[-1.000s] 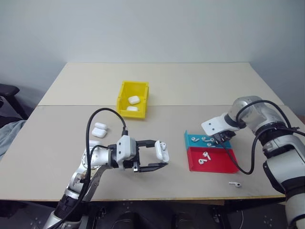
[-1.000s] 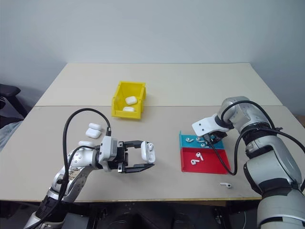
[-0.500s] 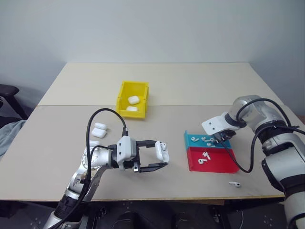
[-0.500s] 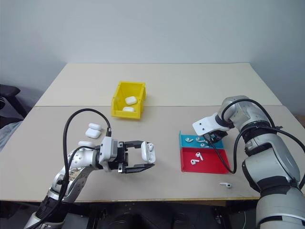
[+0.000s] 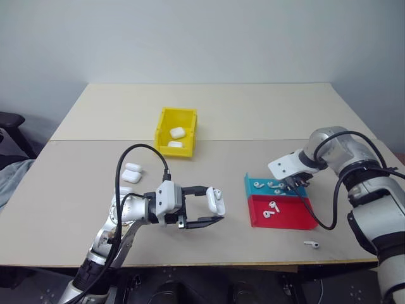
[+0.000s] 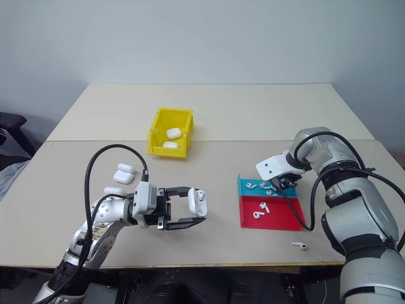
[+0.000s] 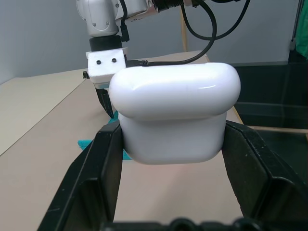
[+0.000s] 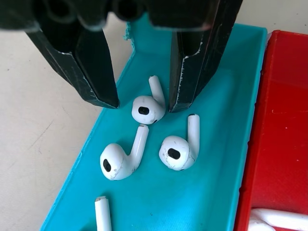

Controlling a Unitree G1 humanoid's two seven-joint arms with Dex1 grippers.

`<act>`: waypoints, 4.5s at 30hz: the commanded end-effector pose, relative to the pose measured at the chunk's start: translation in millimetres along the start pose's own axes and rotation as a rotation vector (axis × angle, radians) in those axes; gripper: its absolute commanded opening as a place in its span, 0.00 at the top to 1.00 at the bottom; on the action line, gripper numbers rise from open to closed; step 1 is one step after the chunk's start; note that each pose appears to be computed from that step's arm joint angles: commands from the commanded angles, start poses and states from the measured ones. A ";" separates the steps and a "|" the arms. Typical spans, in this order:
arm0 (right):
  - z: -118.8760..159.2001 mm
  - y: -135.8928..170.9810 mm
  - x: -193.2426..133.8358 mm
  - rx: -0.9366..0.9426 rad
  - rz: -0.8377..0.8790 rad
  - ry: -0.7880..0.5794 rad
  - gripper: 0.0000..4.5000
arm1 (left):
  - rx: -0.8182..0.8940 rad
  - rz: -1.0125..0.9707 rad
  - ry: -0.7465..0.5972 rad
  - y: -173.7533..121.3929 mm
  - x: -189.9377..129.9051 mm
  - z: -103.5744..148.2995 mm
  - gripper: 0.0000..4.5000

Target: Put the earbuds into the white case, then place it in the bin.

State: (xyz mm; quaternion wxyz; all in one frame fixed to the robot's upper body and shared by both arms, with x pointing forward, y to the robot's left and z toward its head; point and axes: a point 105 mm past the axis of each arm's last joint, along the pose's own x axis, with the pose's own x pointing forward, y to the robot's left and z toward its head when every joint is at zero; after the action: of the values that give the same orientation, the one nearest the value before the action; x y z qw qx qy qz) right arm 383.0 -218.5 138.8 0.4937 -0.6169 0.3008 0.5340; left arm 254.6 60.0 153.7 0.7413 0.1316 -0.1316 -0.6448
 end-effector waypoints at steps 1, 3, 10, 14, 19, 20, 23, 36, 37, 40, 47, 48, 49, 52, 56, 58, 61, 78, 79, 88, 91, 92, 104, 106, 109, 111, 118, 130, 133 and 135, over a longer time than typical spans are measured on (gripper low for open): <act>0.0 -3.2 -8.7 -0.008 -0.037 -0.016 0.55 | 0.047 -0.005 -0.029 0.0 3.2 9.7 0.38; 0.6 -2.8 -8.8 -0.010 -0.035 -0.021 0.55 | 0.048 -0.004 -0.028 0.2 3.1 9.5 0.38; 0.9 -1.5 -8.5 -0.014 -0.029 -0.022 0.55 | 0.049 0.000 -0.028 1.0 3.4 9.4 0.38; 0.6 -0.8 -8.7 -0.010 -0.028 -0.028 0.55 | 0.049 0.003 -0.028 0.9 3.6 9.2 0.38; -1.0 -0.4 -8.0 -0.007 -0.030 -0.020 0.55 | 0.052 0.003 -0.029 1.2 3.8 8.5 0.38; -1.4 0.0 -7.9 -0.008 -0.029 -0.019 0.55 | 0.053 0.004 -0.029 1.3 4.0 8.4 0.38; -1.0 0.0 -8.0 -0.009 -0.030 -0.021 0.55 | 0.051 0.004 -0.028 1.2 4.1 8.3 0.38; 1.0 0.8 -7.0 -0.014 -0.030 -0.035 0.55 | 0.051 0.009 -0.029 1.8 5.2 7.8 0.38; 0.9 0.9 -6.9 -0.013 -0.030 -0.035 0.55 | 0.051 0.009 -0.029 1.8 5.2 7.8 0.38; 1.0 1.0 -6.7 -0.020 -0.032 -0.035 0.55 | 0.053 0.010 -0.028 2.0 5.3 7.7 0.38; 0.9 0.3 -6.2 -0.009 -0.043 -0.036 0.80 | 0.052 0.010 -0.028 2.0 5.5 8.0 0.38; 1.3 0.5 -6.2 -0.011 -0.041 -0.039 0.80 | 0.052 0.011 -0.027 2.1 5.4 7.9 0.38; 1.5 1.5 -6.4 -0.016 -0.034 -0.040 0.80 | 0.052 0.011 -0.027 2.1 5.5 7.8 0.38; 1.3 1.8 -6.6 -0.015 -0.034 -0.041 0.80 | 0.053 0.014 -0.027 2.5 5.7 7.7 0.38; 0.2 2.0 -6.3 -0.020 -0.035 -0.032 0.80 | 0.056 0.016 -0.027 2.8 5.9 7.4 0.38; -1.6 0.9 -6.4 -0.013 -0.046 -0.021 0.80 | 0.056 0.017 -0.029 2.9 6.2 7.6 0.38; -1.2 -4.2 -14.8 -0.002 -0.091 -0.037 0.80 | 0.058 0.022 -0.040 3.9 6.8 9.1 0.38; 108.6 41.1 -223.4 0.513 -0.668 -1.213 0.80 | 0.025 -0.010 -0.278 28.9 27.8 62.6 0.38; 112.6 48.3 -225.4 0.532 -0.665 -1.279 0.80 | 0.030 -0.018 -0.288 30.8 31.2 64.9 0.38; 150.9 78.2 -191.8 0.663 -0.570 -1.569 0.80 | 0.038 -0.088 -0.355 35.7 44.8 79.1 0.38; 153.2 81.3 -178.3 0.720 -0.536 -1.530 0.80 | 0.034 -0.100 -0.352 35.6 44.2 78.9 0.38; 152.2 80.8 -176.5 0.741 -0.522 -1.528 0.80 | 0.036 -0.101 -0.351 35.8 44.0 78.5 0.38; 164.9 78.4 -164.9 0.755 -0.412 -1.514 0.80 | 0.034 -0.075 -0.306 35.6 43.5 66.7 0.38; 166.4 78.2 -162.4 0.753 -0.406 -1.507 0.80 | 0.036 -0.073 -0.310 35.4 43.2 66.9 0.38; 165.7 76.5 -155.0 0.768 -0.399 -1.477 0.80 | 0.038 -0.069 -0.309 35.3 42.5 67.1 0.38; 165.1 75.7 -152.0 0.768 -0.400 -1.466 0.80 | 0.039 -0.068 -0.311 35.0 42.4 67.4 0.38; 165.3 72.8 -147.3 0.763 -0.409 -1.451 0.80 | 0.043 -0.070 -0.316 33.6 43.4 68.4 0.38; 169.0 78.7 -134.3 0.701 -0.437 -1.356 0.58 | 0.051 -0.072 -0.315 35.5 44.1 68.8 0.38; 165.6 76.7 -132.6 0.715 -0.454 -1.344 0.58 | 0.053 -0.072 -0.311 36.2 43.4 67.9 0.38; 162.4 76.6 -134.1 0.714 -0.471 -1.340 0.58 | 0.051 -0.072 -0.305 36.5 43.3 67.1 0.38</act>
State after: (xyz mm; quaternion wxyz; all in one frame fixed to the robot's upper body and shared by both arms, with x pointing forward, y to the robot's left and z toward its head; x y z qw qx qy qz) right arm 223.5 -112.4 250.1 0.8369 -0.0047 -0.0324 0.5464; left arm 274.1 20.1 218.4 0.6959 0.0460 -0.2229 -0.6811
